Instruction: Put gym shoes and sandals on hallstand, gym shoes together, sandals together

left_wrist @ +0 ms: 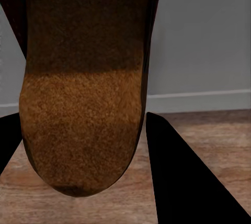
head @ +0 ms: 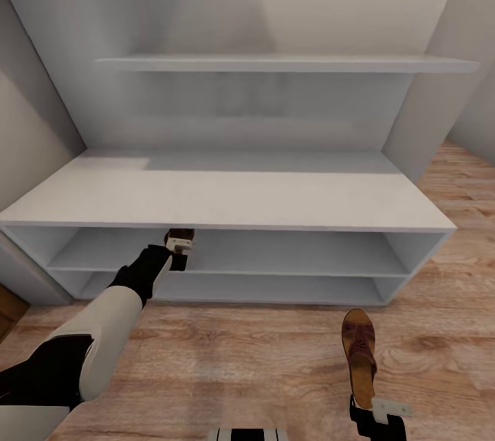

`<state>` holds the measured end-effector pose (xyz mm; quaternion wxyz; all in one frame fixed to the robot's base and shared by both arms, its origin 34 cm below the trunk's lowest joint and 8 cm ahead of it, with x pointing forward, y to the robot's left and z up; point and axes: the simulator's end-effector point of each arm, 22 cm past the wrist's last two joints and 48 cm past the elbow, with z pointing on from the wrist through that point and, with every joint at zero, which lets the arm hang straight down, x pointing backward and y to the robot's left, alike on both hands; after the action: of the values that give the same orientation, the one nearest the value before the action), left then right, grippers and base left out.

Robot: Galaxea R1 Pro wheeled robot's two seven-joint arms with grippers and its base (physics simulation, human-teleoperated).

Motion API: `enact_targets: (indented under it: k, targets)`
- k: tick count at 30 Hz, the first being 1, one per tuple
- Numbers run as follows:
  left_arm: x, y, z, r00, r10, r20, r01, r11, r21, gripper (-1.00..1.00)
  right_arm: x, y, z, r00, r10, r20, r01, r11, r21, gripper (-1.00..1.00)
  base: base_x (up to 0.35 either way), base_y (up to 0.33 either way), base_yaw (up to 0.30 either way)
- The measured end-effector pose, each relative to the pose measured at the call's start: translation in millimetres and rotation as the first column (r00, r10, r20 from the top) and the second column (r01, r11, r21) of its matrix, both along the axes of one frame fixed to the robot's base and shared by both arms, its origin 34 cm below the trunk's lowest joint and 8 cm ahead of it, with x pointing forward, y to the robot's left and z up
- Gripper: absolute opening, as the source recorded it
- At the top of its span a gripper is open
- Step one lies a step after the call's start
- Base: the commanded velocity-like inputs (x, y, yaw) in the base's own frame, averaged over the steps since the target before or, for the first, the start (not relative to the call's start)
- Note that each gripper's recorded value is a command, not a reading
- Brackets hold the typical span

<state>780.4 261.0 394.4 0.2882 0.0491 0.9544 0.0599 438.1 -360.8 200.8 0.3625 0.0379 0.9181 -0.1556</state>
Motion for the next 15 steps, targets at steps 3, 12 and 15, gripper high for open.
enact_targets:
  k: [3, 12, 15]
  targets:
    - [0.0, -0.1, 0.1, 1.000, 0.000, 0.000, 0.000, 1.000, 0.000, -1.00, 0.0, 0.0, 0.1, 1.000, 0.000, 0.000, 0.000, 1.000, 0.000, -1.00, 0.096, 0.000, 0.000]
    - [0.0, -0.7, 0.1, 1.000, 0.000, 0.000, 0.000, 1.000, -0.001, -1.00, 0.0, 0.0, 0.0, 1.000, 0.000, 0.000, 0.000, 1.000, 0.000, -1.00, 0.102, 0.000, 0.000]
    - [0.1, -1.0, 0.0, 1.000, 0.000, 0.001, 0.000, 1.000, -0.002, -1.00, 0.0, 0.0, 0.0, 1.000, 0.000, 0.000, 0.000, 1.000, 0.000, -1.00, 0.010, 0.000, 0.000]
